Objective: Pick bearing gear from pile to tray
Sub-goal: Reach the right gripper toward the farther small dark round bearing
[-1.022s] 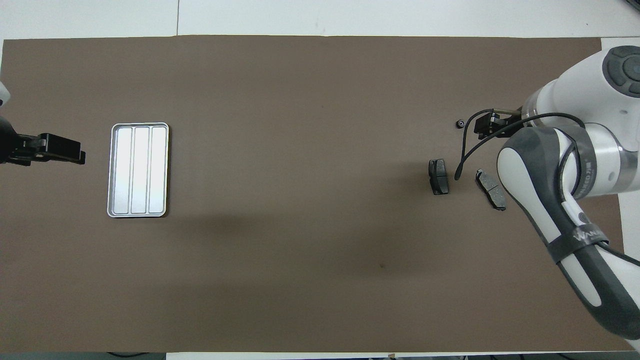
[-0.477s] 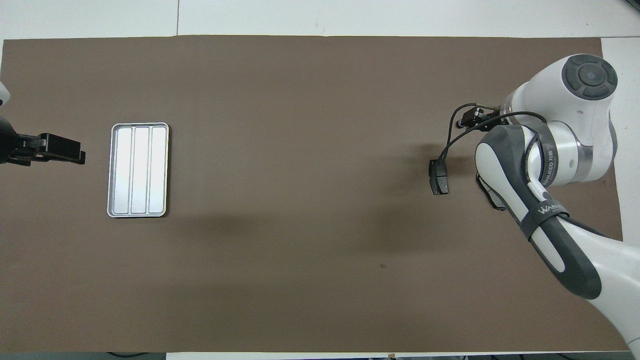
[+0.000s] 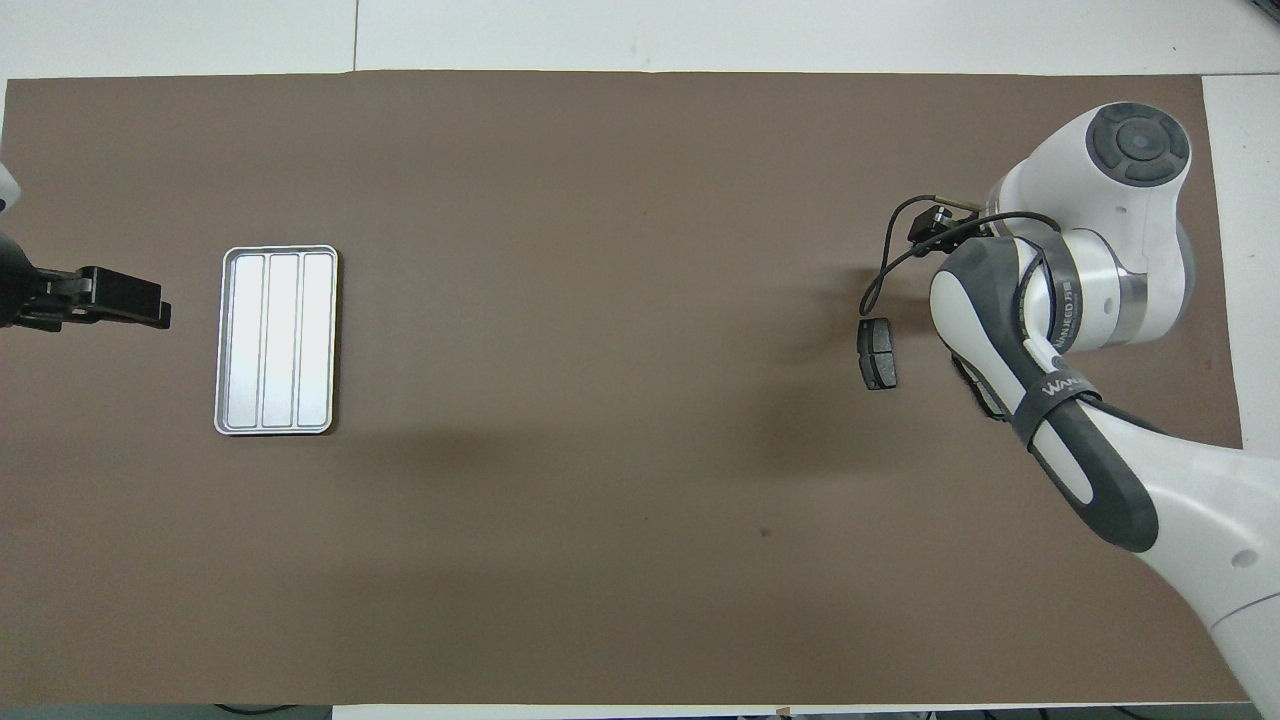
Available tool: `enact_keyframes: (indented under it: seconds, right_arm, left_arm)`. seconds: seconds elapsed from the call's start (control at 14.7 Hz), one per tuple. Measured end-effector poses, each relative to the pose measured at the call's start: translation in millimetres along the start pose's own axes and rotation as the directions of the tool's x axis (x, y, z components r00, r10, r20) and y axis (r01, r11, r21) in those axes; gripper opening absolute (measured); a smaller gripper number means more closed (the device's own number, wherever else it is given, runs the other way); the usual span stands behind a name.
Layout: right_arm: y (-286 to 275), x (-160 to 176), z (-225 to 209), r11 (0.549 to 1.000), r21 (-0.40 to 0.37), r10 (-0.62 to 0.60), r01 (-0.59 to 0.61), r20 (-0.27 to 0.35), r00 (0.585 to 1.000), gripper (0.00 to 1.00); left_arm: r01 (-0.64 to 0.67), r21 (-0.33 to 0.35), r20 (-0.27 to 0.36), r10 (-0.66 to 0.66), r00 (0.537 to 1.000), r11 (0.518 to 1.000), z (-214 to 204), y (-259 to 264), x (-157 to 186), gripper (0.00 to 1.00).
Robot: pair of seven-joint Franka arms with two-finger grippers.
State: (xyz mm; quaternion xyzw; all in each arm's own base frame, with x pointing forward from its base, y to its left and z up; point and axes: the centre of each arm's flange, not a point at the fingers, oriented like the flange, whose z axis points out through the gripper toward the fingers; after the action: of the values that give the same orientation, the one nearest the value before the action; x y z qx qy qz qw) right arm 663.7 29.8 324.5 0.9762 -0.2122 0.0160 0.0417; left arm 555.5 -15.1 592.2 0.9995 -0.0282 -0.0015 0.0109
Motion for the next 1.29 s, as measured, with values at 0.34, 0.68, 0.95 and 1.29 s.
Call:
enact_keyframes:
  seconds: [0.34, 0.68, 0.95, 1.29]
  right_arm:
    - [-14.0, 15.3, 13.8, 0.999, 0.002, 0.032, -0.032, -0.009, 0.999, 1.00]
    - [-19.3, 15.5, 40.6, 0.998, -0.017, 0.053, -0.053, 0.018, 0.998, 1.00]
    - [-26.1, 26.6, 34.1, 0.999, -0.003, 0.053, -0.053, -0.007, 0.999, 0.90]
    - [-29.8, 27.6, 34.0, 0.999, 0.001, 0.051, -0.051, -0.009, 0.999, 0.80]
  left_arm:
    - [0.000, 0.000, 0.000, 0.000, 1.000, 1.000, 0.0, 0.0, 0.0, 1.00]
    - [0.000, 0.000, 0.000, 0.000, 1.000, 1.000, 0.0, 0.0, 0.0, 1.00]
    - [0.000, 0.000, 0.000, 0.000, 1.000, 1.000, 0.0, 0.0, 0.0, 1.00]
    - [0.000, 0.000, 0.000, 0.000, 1.000, 1.000, 0.0, 0.0, 0.0, 1.00]
